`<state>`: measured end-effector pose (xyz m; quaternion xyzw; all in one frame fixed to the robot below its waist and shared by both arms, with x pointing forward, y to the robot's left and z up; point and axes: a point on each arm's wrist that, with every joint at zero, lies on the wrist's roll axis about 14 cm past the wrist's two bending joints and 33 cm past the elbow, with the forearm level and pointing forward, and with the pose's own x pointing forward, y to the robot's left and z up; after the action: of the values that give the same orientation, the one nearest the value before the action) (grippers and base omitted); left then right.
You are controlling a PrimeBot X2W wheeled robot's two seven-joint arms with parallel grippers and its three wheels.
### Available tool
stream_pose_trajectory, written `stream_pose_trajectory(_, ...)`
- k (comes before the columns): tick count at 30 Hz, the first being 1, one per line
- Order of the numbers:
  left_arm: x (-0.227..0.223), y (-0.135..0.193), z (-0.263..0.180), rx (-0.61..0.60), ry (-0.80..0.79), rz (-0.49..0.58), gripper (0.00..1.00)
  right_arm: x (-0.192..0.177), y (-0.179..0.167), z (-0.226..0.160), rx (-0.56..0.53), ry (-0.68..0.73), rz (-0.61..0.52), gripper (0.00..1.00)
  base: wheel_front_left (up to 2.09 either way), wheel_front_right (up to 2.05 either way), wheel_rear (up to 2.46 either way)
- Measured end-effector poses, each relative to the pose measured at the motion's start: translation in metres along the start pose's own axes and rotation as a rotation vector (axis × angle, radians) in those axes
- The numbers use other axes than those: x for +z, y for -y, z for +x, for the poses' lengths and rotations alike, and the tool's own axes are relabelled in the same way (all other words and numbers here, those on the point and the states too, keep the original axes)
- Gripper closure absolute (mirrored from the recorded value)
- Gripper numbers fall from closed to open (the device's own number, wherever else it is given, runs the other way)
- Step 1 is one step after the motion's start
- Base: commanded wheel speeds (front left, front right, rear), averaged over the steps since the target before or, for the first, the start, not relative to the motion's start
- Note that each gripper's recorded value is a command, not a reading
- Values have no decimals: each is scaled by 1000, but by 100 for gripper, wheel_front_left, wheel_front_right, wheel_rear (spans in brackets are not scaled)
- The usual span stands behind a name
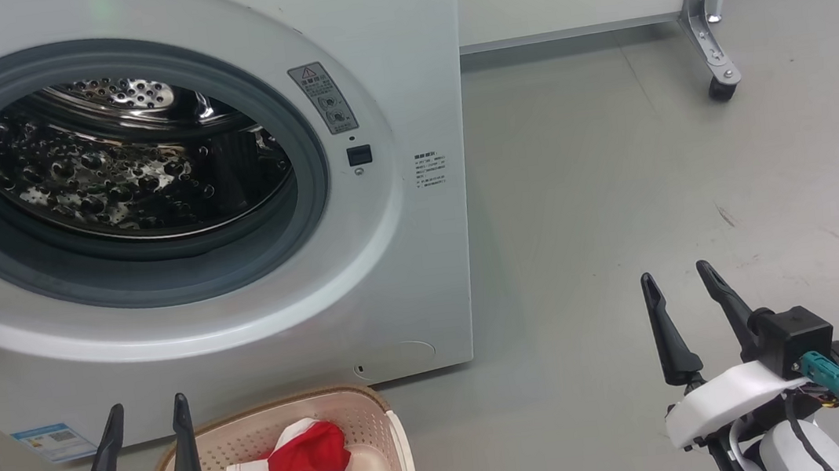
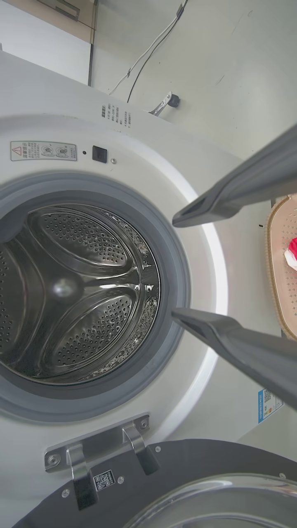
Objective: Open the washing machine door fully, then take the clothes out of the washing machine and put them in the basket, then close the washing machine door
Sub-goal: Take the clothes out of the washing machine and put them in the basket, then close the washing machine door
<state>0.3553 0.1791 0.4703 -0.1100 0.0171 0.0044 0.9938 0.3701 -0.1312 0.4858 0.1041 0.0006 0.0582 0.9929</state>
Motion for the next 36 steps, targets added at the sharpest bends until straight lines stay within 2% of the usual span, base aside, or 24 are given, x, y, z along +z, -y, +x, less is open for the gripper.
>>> stream_pose_trajectory(20,3,1,-2,-2,9,6,0,0,-2,1,6,1,0,0,-7,7,0)
stream_pose_trajectory(36,2,1,-7,-5,7,16,0,-3,-1,-5,2,-9,3,0,-65,65,0)
